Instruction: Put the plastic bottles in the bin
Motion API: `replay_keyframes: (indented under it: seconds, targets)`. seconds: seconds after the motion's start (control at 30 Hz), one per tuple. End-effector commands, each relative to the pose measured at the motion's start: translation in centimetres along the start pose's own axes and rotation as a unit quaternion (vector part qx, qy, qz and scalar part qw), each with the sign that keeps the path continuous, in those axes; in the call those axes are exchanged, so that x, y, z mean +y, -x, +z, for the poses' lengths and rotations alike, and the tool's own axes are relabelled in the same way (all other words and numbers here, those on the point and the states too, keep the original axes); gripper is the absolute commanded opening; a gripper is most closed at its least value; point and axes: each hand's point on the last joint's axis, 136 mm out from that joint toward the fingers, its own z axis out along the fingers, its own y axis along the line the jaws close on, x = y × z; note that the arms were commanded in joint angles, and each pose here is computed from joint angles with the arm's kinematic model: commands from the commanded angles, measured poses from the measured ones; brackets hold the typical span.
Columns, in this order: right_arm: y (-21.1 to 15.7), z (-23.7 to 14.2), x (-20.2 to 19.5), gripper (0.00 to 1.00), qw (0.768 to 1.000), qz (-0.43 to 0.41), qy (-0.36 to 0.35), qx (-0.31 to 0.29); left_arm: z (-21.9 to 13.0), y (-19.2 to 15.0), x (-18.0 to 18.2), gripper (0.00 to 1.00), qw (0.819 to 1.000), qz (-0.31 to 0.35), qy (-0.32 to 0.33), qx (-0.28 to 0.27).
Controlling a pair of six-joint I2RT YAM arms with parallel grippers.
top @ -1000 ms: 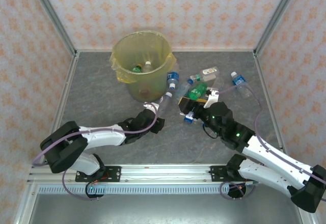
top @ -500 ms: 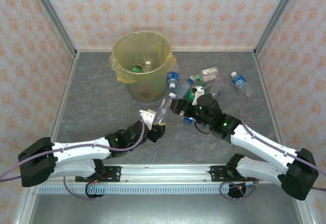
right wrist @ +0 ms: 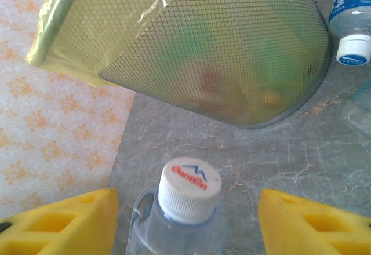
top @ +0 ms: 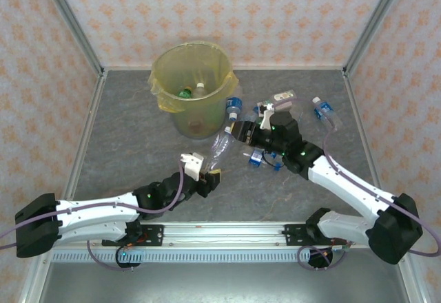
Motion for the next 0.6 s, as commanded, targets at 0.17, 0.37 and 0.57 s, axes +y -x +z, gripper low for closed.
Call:
replay_keyframes:
  seconds: [0.17, 0.37, 0.57]
  targets:
    - [0.7, 1.0, 1.6, 0.56, 0.999, 0.006, 0.040, 0.021, -0.3, 1.0, -0.8, 0.51, 1.000, 0.006, -0.005, -0.017]
    - [0.4, 1.6, 0.6, 0.53, 0.999, 0.011, 0.028, 0.028, -0.2, 1.1, -1.2, 0.51, 1.000, 0.012, -0.009, -0.015]
    - [-0.2, 2.0, 0.5, 0.48, 0.998, 0.016, 0.039, 0.047, -0.2, 1.5, -1.5, 0.51, 1.000, 0.014, -0.009, -0.017]
